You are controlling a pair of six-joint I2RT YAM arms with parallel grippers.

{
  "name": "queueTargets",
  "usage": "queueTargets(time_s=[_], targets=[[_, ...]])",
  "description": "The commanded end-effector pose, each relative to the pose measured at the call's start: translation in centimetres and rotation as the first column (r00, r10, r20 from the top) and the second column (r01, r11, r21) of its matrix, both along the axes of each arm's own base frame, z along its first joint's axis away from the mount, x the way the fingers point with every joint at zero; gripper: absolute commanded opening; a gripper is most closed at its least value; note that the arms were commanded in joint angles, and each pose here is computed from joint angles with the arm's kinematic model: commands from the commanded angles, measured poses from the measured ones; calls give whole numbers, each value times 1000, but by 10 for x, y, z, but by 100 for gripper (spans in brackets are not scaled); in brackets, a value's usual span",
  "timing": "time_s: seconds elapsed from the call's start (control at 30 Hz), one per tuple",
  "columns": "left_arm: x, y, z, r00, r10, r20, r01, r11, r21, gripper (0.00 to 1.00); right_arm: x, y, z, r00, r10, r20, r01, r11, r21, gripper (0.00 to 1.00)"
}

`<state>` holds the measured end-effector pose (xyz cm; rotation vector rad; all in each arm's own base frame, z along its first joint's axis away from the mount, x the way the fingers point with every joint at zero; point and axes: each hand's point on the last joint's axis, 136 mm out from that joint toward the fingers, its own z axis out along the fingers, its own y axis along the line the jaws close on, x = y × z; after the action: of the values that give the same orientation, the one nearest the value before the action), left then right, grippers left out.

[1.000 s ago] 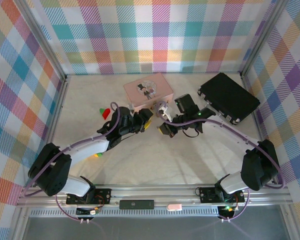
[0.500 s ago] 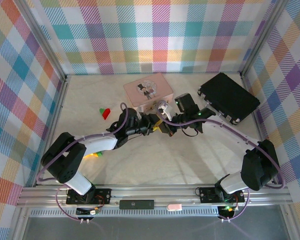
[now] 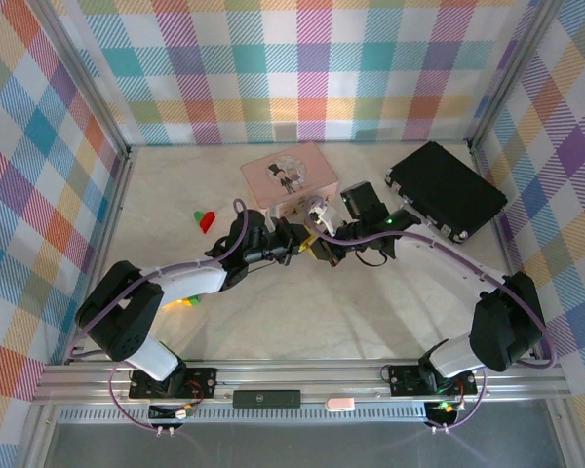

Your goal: Unlock the padlock with the key

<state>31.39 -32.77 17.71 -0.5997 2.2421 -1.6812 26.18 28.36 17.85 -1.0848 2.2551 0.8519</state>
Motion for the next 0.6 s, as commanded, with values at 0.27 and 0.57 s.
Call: queueTargets(time_s=[0.27, 0.57], targets=[[-3, 8, 30, 993, -12, 116, 3, 997, 76, 0, 0, 0, 26, 998, 23, 56, -24, 999, 27, 0], [-5, 7, 28, 997, -16, 80, 11, 998, 62, 40, -3, 8, 30, 997, 59, 43, -61, 996, 69, 0]])
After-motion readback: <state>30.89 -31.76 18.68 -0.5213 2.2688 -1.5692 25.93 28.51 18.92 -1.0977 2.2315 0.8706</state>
